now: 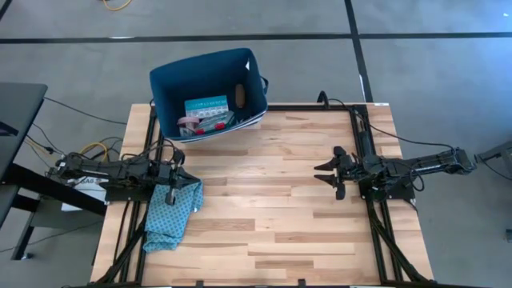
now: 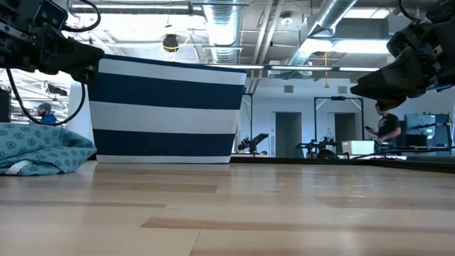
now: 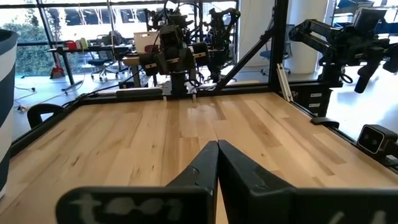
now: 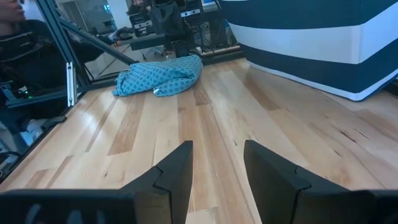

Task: Pick & place medical supplies in basket/bin
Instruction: Return to Home Position

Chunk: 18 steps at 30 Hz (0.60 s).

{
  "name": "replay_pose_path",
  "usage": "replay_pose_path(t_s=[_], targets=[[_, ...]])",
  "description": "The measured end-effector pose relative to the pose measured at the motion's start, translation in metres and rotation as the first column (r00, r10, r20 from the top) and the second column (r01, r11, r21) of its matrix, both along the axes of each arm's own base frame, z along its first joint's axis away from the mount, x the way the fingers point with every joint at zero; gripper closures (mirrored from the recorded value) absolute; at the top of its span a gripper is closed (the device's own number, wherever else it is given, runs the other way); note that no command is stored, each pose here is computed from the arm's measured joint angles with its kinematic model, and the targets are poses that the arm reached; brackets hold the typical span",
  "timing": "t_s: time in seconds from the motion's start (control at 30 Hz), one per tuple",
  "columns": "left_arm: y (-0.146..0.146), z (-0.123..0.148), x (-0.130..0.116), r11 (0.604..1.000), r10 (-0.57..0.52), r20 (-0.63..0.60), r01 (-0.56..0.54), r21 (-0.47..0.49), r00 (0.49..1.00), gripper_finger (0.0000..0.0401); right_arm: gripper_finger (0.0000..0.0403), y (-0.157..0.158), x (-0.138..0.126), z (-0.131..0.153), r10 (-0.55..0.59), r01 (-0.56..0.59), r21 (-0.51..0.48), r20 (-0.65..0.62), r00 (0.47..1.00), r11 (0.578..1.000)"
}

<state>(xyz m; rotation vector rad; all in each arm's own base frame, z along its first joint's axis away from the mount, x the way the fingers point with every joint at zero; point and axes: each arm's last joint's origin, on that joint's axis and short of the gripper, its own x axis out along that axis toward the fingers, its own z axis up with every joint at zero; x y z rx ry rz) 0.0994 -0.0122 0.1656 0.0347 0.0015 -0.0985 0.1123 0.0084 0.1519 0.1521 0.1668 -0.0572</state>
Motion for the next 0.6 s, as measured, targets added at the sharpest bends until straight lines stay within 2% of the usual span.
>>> replay_pose_path(t_s=[0.6], targets=[[0.0000,0.0000,0.0000,1.000,0.000,0.001,0.000,0.010,1.000,0.0401,0.0268,0.0000,0.0000,0.0000,0.000,0.000,0.000,0.000,1.000,1.000]])
